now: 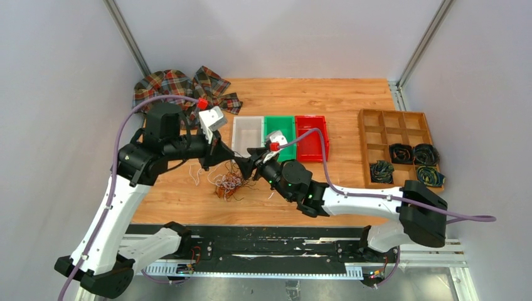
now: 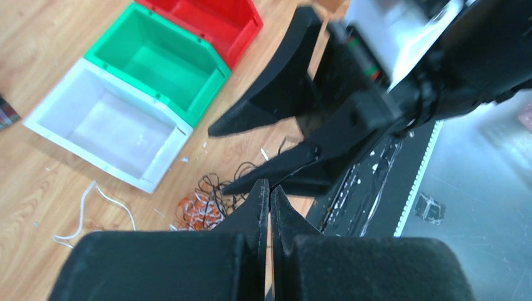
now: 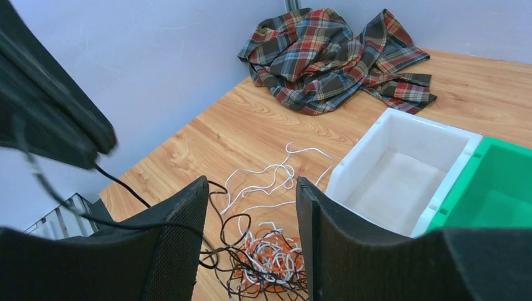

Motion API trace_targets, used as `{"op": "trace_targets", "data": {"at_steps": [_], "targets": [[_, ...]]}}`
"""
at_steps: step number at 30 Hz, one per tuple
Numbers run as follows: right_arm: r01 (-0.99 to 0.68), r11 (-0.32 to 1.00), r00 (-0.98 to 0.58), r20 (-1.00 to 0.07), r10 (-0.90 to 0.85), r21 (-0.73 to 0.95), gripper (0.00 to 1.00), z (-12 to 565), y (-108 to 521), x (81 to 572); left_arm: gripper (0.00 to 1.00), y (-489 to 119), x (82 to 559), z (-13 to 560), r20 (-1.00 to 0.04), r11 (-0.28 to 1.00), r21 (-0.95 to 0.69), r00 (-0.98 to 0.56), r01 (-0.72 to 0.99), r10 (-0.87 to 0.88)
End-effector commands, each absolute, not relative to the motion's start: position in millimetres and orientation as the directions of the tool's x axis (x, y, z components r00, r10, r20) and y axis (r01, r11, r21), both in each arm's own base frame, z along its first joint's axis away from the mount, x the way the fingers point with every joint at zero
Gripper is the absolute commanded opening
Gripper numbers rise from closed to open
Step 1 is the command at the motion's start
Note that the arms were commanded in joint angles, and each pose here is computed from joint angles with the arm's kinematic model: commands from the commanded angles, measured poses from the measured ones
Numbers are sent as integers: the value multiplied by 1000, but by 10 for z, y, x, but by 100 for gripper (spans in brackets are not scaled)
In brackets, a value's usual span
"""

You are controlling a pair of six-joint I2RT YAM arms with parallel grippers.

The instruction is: Untangle the cables

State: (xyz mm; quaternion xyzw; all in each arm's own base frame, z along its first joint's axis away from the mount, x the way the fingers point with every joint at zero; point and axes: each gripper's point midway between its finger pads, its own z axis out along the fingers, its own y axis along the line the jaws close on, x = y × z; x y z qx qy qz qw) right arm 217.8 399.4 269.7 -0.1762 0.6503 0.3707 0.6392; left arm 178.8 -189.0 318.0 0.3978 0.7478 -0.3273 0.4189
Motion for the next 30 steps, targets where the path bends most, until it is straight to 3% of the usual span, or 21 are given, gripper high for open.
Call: {"op": "trace_targets", "data": {"at_steps": [1,15,30], "targets": [[-693,658,-116,-947,301,294,54,2796,4150,2219,1,-1982,1731,3620,-925,420,-139,-269,897,269],[-603,749,-200,-961,192,276,55,1872,4096,2321,1,-2011,1767,4829,-990,418,22,-40,908,139],[-537,808,-262,-958,114,243,53,1247,3844,2337,0,-1733,1854,6137,-935,579,321,346,749,71]]}}
